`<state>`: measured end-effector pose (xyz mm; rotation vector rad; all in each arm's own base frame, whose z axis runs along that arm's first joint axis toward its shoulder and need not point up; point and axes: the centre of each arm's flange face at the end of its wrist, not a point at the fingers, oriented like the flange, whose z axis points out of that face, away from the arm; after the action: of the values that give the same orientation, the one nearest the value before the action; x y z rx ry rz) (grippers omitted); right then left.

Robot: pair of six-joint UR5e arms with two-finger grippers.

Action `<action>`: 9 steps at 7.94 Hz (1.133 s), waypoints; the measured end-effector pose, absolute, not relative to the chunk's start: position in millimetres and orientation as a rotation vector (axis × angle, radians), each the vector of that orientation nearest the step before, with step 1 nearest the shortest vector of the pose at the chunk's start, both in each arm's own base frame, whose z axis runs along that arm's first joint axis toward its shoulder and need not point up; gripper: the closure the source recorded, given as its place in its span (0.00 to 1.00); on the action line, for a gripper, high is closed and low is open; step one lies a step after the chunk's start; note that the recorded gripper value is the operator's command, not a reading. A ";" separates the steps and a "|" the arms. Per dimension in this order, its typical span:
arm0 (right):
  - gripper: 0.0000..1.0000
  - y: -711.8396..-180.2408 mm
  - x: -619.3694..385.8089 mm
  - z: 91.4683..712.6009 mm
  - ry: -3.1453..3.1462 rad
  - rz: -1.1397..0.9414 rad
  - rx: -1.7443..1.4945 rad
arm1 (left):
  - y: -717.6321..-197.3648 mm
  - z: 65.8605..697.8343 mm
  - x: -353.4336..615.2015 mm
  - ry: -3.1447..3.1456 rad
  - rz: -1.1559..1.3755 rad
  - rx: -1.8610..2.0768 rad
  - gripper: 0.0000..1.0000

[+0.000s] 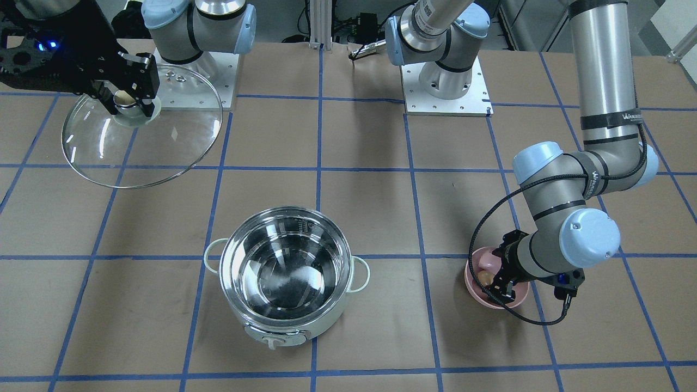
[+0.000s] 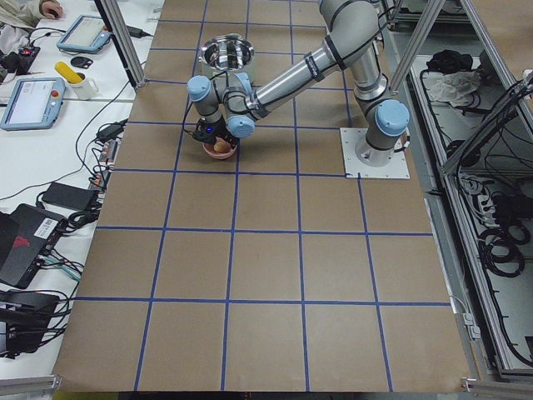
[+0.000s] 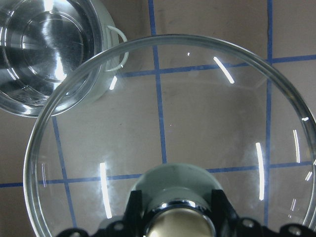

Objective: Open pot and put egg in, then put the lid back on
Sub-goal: 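Close the left gripper around the egg in the pink bowl, then lift the egg out of the pink bowl with the left gripper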

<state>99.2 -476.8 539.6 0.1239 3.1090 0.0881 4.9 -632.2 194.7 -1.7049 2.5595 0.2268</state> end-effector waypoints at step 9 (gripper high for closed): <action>0.61 -477.2 99.6 539.8 3.105 0.083 0.127 | -634.0 192.5 5.3 2.571 0.202 -1.703 0.60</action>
<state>99.6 -477.2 539.8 0.1266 3.1050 0.0833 5.3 -634.0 192.5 -1.7027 2.5713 0.2021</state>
